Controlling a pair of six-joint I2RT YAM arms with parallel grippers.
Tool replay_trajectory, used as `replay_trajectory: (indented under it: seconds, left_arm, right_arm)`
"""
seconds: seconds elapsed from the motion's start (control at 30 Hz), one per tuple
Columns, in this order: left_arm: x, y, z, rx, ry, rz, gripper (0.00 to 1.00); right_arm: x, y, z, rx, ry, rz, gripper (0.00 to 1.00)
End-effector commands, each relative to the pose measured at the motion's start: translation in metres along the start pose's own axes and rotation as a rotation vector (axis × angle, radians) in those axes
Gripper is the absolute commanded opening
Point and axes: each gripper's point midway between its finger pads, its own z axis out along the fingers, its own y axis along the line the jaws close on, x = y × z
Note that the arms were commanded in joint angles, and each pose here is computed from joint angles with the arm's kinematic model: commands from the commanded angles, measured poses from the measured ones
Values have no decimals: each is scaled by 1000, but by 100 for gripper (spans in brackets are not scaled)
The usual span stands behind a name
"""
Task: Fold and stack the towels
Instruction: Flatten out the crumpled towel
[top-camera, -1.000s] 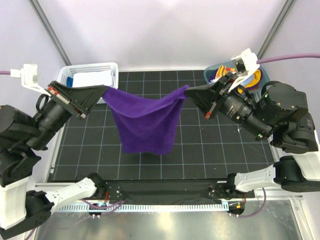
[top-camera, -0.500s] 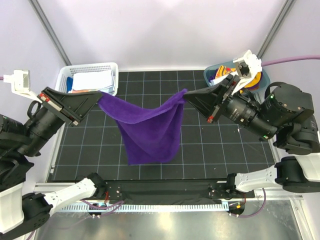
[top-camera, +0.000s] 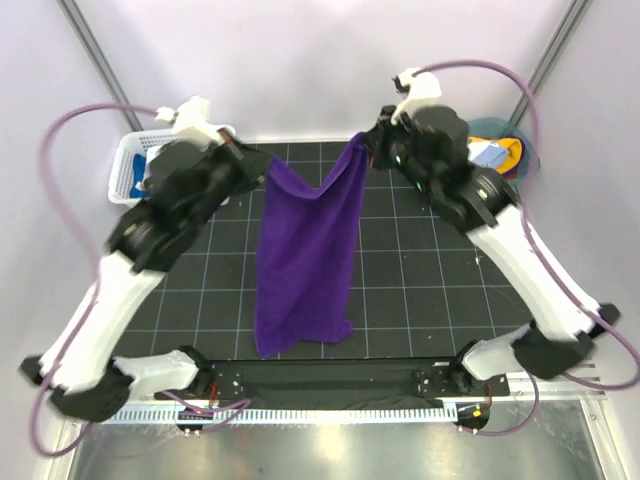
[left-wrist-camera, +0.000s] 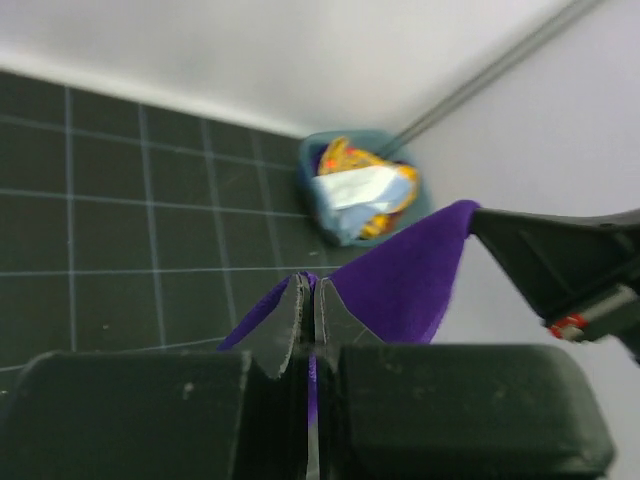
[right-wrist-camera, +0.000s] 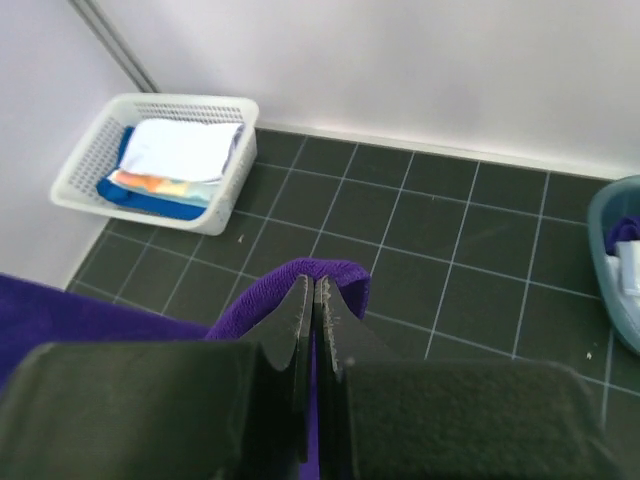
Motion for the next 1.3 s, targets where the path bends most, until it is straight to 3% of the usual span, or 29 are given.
replay_trajectory:
  seconds: [0.0, 0.13, 0.17, 0.33, 0.37, 0.6, 0.8, 0.97, 1.03, 1.07, 1.13, 1.2, 1.27]
  left_arm:
    - [-6, 40, 64, -83, -36, -30, 0]
    - [11, 100, 141, -191, 3, -40, 0]
    - [10, 108, 153, -194, -3, -47, 0]
    - [5, 169, 215, -251, 27, -84, 0]
    - [21, 190, 233, -281, 65, -84, 0]
    - [31, 221, 271, -244, 129, -107, 0]
    - [23, 199, 250, -191, 137, -116, 0]
    - [10, 138, 183, -94, 106, -78, 0]
    - [26, 130, 157, -89, 126, -75, 0]
    - [17, 103, 128, -36, 94, -57, 0]
    - [33, 96, 102, -29, 118, -46, 0]
    - [33, 64, 56, 40, 103, -16, 0]
    - [40, 45, 26, 94, 113, -7, 0]
  right_arm:
    - [3, -5, 56, -126, 16, 96, 1]
    - [11, -31, 119, -161, 30, 171, 1]
    - [32, -40, 146, -154, 78, 181, 1]
    - [54, -78, 205, -169, 104, 261, 1]
    - [55, -84, 213, -170, 94, 270, 1]
    - [86, -114, 248, -150, 134, 358, 1]
    - [74, -110, 225, -136, 144, 356, 1]
    - [61, -92, 170, -149, 148, 336, 1]
    - [53, -75, 132, -172, 142, 317, 1]
    - [72, -74, 120, -162, 188, 311, 1]
    - [46, -56, 72, -204, 123, 285, 1]
    - [52, -41, 37, -240, 135, 280, 1]
    - [31, -21, -15, -302, 77, 262, 1]
